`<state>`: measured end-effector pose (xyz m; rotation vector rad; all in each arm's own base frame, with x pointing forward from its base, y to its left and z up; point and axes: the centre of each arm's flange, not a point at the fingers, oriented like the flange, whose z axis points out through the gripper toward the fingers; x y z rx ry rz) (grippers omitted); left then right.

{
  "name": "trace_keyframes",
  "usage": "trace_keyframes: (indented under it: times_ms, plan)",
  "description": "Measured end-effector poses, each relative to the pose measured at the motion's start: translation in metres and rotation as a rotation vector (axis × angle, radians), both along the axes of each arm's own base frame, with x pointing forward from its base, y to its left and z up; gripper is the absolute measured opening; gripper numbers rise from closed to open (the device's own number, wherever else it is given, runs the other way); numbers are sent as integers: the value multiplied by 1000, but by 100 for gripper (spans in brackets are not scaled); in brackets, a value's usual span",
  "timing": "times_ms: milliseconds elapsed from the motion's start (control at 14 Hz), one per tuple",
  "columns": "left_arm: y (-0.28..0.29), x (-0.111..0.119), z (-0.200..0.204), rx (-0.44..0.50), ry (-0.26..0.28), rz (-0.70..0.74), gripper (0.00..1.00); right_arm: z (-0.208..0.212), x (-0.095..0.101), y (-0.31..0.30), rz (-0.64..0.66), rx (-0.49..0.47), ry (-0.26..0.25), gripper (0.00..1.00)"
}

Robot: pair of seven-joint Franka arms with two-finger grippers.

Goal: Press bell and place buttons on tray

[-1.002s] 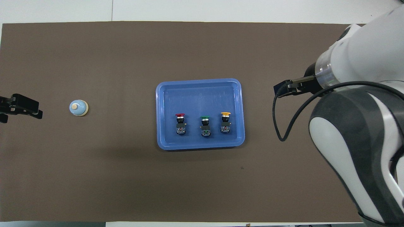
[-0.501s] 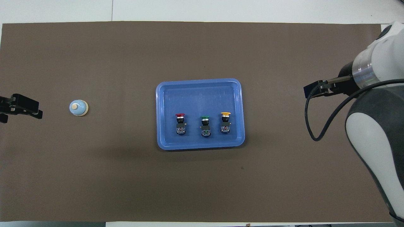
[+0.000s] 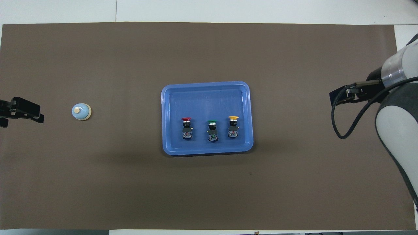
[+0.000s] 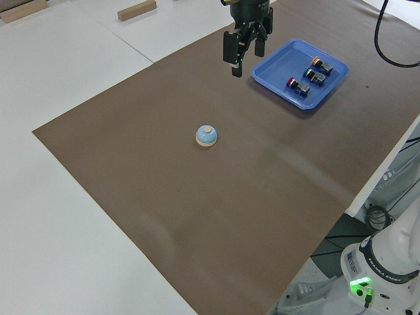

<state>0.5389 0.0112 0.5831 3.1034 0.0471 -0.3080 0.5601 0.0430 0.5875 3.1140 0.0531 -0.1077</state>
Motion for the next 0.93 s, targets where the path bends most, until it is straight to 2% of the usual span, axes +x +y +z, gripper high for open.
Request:
trace_keyframes:
  times_ms: [358, 501, 931]
  plan:
    - [0, 0, 0, 0, 0, 0, 100, -1, -2, -17, -30, -1, 19, 100]
    - [0, 0, 0, 0, 0, 0, 100, -1, -8, -17, -31, -4, 53, 100]
    - [0, 0, 0, 0, 0, 0, 100, -4, -36, -18, -30, -3, 54, 100]
